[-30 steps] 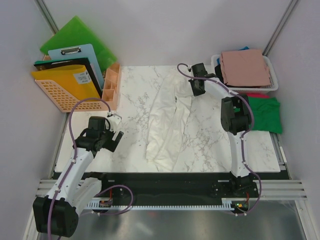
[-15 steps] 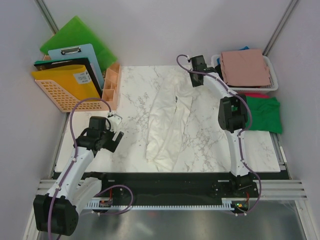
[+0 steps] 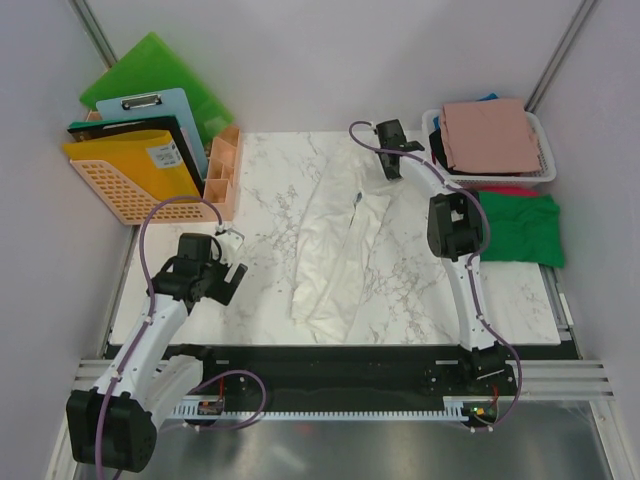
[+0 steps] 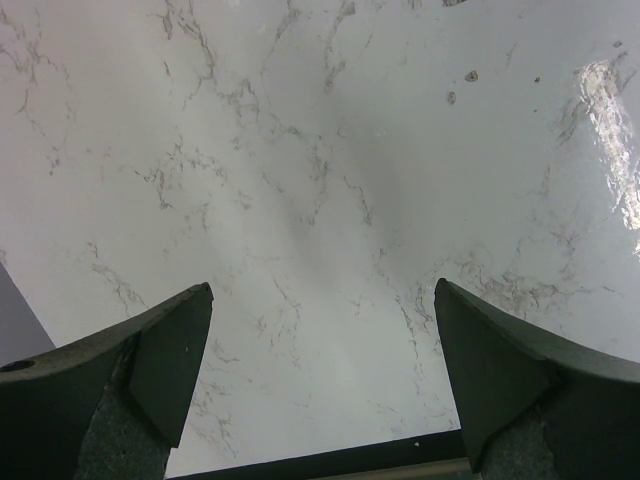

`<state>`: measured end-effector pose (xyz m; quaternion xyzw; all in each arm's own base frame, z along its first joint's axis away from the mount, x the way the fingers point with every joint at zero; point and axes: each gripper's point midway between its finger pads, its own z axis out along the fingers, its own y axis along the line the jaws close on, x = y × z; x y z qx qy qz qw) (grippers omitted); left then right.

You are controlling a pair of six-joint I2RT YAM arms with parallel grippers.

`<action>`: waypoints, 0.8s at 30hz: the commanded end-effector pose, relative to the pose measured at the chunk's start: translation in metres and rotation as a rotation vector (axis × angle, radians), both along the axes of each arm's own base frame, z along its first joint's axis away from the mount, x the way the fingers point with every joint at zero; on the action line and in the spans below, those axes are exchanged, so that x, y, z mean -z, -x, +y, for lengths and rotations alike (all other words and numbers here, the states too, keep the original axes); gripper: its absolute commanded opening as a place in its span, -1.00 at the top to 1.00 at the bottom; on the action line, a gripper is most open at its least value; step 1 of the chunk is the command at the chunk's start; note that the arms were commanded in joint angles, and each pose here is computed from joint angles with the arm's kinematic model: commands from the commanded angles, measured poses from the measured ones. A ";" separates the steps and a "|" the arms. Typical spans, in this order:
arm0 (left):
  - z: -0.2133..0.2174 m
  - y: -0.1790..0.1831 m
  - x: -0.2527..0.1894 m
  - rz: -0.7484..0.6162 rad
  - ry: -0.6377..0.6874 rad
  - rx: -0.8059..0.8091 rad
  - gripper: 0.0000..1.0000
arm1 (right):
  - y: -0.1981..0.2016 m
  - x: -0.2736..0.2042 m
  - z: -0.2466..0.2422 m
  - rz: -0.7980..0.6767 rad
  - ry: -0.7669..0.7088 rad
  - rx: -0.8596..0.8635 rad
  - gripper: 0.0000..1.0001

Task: Fold and stack the t-shirts
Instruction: Fold the tshirt

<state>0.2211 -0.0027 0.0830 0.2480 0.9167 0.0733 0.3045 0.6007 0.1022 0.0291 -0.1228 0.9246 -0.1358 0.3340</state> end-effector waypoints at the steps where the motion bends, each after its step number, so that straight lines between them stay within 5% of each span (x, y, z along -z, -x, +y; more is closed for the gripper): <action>1: -0.001 -0.002 -0.002 -0.012 -0.004 0.026 -0.97 | 0.004 0.037 -0.033 0.064 0.130 0.068 1.00; 9: 0.000 -0.001 0.003 0.012 -0.011 0.023 -0.97 | -0.019 0.024 -0.076 -0.132 0.368 0.255 1.00; 17: -0.001 -0.001 0.005 0.017 -0.006 0.027 -0.97 | -0.019 -0.004 -0.080 -0.249 0.358 0.296 1.00; 24: -0.001 -0.002 0.005 0.022 -0.004 0.025 -0.97 | -0.011 -0.109 -0.073 -0.498 0.241 0.326 1.00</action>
